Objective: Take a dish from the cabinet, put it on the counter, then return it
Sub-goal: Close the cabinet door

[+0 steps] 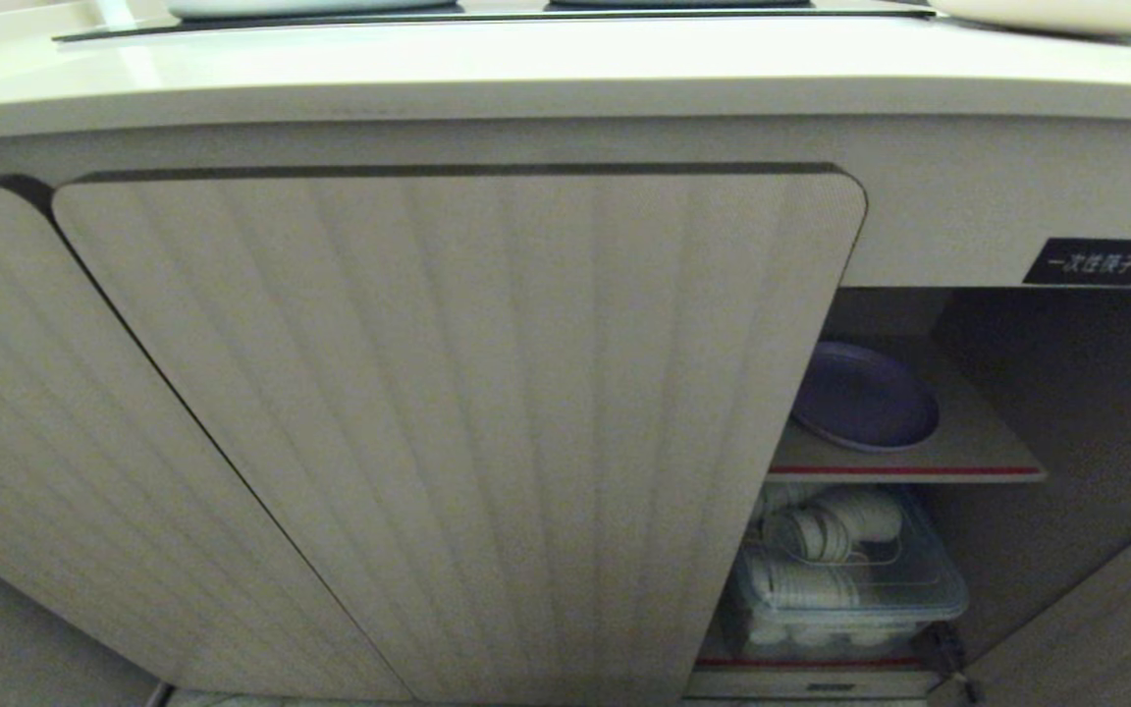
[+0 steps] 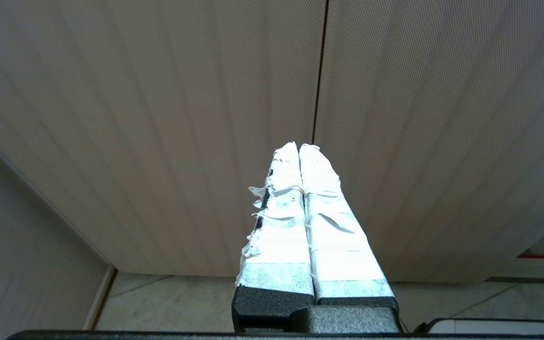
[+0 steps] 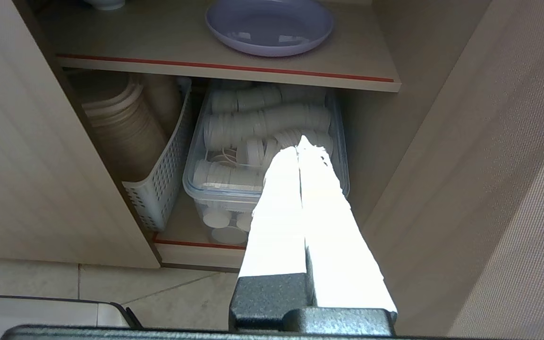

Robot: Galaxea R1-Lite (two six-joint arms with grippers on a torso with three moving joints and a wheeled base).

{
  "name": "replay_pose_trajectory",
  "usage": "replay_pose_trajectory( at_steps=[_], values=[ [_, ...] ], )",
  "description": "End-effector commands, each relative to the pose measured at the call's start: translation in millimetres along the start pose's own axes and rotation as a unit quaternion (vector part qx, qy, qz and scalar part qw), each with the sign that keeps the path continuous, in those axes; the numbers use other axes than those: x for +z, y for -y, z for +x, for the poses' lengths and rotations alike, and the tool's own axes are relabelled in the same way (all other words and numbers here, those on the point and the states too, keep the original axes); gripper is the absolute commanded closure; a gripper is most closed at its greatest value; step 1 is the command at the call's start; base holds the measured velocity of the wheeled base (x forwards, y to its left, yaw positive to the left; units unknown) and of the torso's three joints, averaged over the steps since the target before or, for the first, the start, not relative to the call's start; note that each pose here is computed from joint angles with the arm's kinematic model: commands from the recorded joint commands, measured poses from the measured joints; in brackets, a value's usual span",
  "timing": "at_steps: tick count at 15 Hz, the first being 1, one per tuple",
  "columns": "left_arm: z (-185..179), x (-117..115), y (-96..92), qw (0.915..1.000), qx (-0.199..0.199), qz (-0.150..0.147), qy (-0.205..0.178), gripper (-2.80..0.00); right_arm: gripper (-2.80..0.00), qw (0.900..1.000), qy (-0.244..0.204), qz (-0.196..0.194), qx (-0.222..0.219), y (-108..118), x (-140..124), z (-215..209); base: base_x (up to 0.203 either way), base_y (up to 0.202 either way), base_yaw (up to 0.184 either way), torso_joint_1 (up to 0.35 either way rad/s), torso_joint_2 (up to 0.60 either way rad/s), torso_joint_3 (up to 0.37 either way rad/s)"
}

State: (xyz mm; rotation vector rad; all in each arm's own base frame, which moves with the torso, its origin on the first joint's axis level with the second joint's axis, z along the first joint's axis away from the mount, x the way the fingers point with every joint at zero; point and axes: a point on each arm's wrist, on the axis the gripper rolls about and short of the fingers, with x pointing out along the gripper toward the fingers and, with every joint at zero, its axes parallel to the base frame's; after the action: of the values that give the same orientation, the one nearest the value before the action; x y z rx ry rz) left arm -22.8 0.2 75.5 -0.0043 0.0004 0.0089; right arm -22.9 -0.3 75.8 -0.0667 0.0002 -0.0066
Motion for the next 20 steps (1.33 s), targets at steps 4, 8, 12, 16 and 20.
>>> replay_pose_trajectory(
  at_steps=[4,8,12,16,20],
  values=[
    [0.0,0.0,0.0,1.0,0.0,0.0,0.0,0.0,0.0,1.0,0.0,0.0,0.0,0.0,0.0,0.0,0.0,0.0,0.0,0.0,0.0,0.0],
    [0.0,0.0,0.0,1.0,0.001,0.0,0.0,0.0,0.0,1.0,-0.001,0.0,0.0,0.0,0.0,0.1,0.0,0.0,0.0,0.0,0.0,0.0],
    [0.0,0.0,0.0,1.0,0.0,0.0,0.0,0.0,0.0,1.0,0.0,0.0,0.0,0.0,-0.1,0.0,-0.131,0.0,0.001,-0.002,0.0,0.005],
    [0.0,0.0,0.0,1.0,0.0,0.0,0.0,0.0,0.0,1.0,0.0,0.0,0.0,0.0,0.0,0.0,-0.193,0.0,0.0,0.002,0.0,0.002],
    [0.0,0.0,0.0,1.0,0.0,0.0,0.0,0.0,0.0,1.0,-0.001,0.0,0.0,0.0,-0.4,0.2,-0.197,0.0,0.0,0.002,0.0,0.003]
  ],
)
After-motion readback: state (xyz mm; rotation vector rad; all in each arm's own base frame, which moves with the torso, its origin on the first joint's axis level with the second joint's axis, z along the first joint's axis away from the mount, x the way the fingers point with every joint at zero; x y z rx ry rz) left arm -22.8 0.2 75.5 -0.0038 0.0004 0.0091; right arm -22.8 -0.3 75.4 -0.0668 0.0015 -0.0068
